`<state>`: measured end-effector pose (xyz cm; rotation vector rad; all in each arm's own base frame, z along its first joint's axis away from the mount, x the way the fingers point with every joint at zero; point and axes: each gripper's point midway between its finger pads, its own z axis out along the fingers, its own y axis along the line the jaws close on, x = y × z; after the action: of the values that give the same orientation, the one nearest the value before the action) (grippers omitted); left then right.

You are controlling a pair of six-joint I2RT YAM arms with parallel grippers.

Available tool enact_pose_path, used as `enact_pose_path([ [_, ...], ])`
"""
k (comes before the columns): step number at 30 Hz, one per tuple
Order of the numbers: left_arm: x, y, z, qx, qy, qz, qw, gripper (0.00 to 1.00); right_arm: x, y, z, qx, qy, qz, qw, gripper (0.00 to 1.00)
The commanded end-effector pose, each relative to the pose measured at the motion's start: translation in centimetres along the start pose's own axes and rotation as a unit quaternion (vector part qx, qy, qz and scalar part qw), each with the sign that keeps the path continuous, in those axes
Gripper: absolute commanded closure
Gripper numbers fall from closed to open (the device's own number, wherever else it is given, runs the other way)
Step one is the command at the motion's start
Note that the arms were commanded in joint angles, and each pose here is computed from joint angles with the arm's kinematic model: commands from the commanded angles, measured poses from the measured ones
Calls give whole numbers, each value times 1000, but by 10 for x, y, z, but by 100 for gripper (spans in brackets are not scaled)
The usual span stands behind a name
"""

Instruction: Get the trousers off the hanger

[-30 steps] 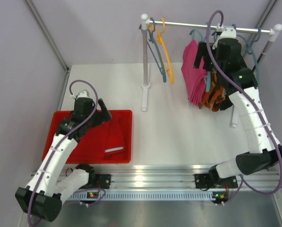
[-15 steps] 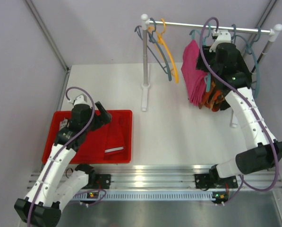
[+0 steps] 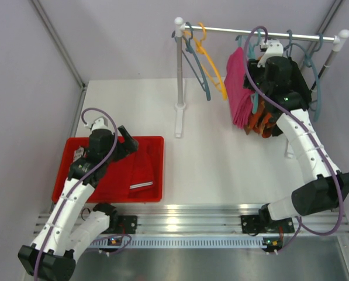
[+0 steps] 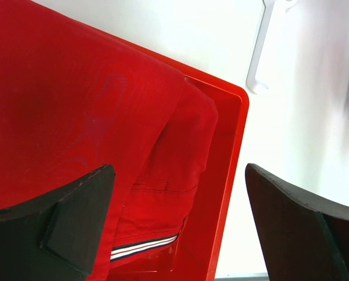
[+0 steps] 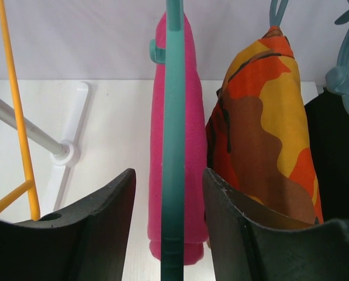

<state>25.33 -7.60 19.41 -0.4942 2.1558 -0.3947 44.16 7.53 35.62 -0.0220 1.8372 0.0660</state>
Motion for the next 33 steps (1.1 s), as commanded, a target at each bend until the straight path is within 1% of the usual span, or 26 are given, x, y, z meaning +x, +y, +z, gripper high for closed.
enact_pose_path([
  [1, -17, -12, -2, 25, -32, -9, 999, 2, -16, -8, -3, 5, -29, 4, 1000, 50],
  [9, -14, -12, -1, 26, -28, -7, 999, 2, -8, -9, -6, 7, -25, 8, 1000, 50],
  [22, -13, -13, 0, 31, -25, -6, 999, 2, -7, -12, -18, 10, -30, 16, 999, 55],
  [31, -14, -14, -2, 33, -27, -3, 999, 2, -13, -15, -28, 15, -36, 16, 999, 77],
  [32, -14, -14, -2, 32, -27, -3, 999, 2, -14, -15, -29, 15, -38, 15, 999, 83],
  [33, -15, -14, -2, 33, -28, -2, 999, 2, -14, -15, -29, 15, -37, 14, 999, 86],
])
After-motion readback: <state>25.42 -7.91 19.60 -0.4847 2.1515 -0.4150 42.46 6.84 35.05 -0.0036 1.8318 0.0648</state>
